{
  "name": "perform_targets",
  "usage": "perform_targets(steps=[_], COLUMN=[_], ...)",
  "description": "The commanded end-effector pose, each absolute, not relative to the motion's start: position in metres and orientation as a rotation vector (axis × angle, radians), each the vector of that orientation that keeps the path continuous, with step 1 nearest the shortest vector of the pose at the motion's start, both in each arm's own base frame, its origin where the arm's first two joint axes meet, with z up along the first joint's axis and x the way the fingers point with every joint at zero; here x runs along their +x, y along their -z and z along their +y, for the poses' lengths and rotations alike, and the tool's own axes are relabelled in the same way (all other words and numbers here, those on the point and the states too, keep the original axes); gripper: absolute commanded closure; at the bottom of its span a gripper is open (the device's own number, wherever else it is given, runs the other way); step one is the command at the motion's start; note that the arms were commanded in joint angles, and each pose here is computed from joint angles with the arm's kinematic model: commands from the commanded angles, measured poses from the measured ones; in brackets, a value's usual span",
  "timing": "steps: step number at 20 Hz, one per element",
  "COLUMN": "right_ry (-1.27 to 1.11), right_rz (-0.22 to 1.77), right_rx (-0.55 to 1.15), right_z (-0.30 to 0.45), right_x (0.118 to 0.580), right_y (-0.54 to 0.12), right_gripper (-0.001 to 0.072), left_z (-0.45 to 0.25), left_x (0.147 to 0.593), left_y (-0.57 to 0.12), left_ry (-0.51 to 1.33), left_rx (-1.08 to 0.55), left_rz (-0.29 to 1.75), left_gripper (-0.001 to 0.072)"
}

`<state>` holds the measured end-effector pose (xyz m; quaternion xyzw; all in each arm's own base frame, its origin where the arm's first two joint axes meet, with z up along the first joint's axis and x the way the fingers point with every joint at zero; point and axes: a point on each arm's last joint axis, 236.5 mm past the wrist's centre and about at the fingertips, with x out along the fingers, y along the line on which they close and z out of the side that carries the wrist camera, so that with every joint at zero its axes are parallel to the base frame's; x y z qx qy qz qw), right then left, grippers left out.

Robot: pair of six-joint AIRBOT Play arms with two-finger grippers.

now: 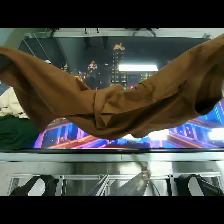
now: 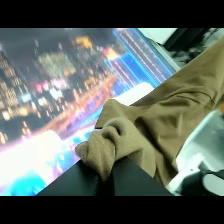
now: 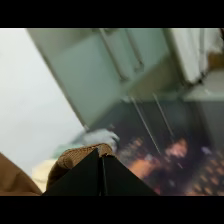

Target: Fold the shirts.

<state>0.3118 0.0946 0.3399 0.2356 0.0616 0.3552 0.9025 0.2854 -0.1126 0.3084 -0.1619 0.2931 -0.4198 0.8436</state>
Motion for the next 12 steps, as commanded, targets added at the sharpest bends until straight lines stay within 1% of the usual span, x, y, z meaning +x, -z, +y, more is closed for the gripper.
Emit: perform_targets(steps=[1,2,3,4,5,6,7,8,10,11,12], right_ry=[-0.580,-0.540,-0.491,-0.450,-0.445,-0.470,-0.513,-0.541,-0.553,-0.537,-0.525], right_rz=[0.369,0.408,0.434,0.471,0.511,0.551,0.580,0.597,0.589,0.592,0.625], right_rx=[0.426,0.426,0.411,0.412,0.419,0.436,0.450,0.477,0.497,0.530,0.555], right_z=[0.086,0.083,0.075,0.067,0.063,0.063,0.062,0.057,0.027,0.007,-0.012], right_x=[0.391,0.418,0.447,0.472,0.489,0.500,0.507,0.510,0.505,0.497,0.482], right_y=[-0.241,-0.211,-0.180,-0.150,-0.127,-0.113,-0.108,-0.111,-0.129,-0.137,-0.137], right_gripper=[0.0687,0.0687,0.0688,0.0687,0.0683,0.0558,0.0347,0.0323,0.0321,0.0320,0.0320], left_z=[-0.114,-0.117,-0.119,-0.120,-0.119,-0.114,-0.107,-0.097,-0.074,-0.062,-0.049], left_x=[0.336,0.359,0.388,0.414,0.435,0.457,0.469,0.473,0.468,0.466,0.460], left_y=[-0.231,-0.201,-0.169,-0.141,-0.119,-0.099,-0.085,-0.078,-0.070,-0.066,-0.058], left_ry=[0.943,0.951,0.944,0.936,0.934,0.911,0.911,0.930,0.943,0.927,0.882], left_rx=[-0.491,-0.541,-0.594,-0.638,-0.690,-0.781,-0.841,-0.883,-0.951,-0.953,-0.925], left_rz=[0.762,0.815,0.867,0.911,0.960,1.029,1.096,1.159,1.281,1.306,1.338], left_gripper=[0.0682,0.0682,0.0697,0.0688,0.0569,0.0389,0.0375,0.0375,0.0377,0.0379,0.0417])
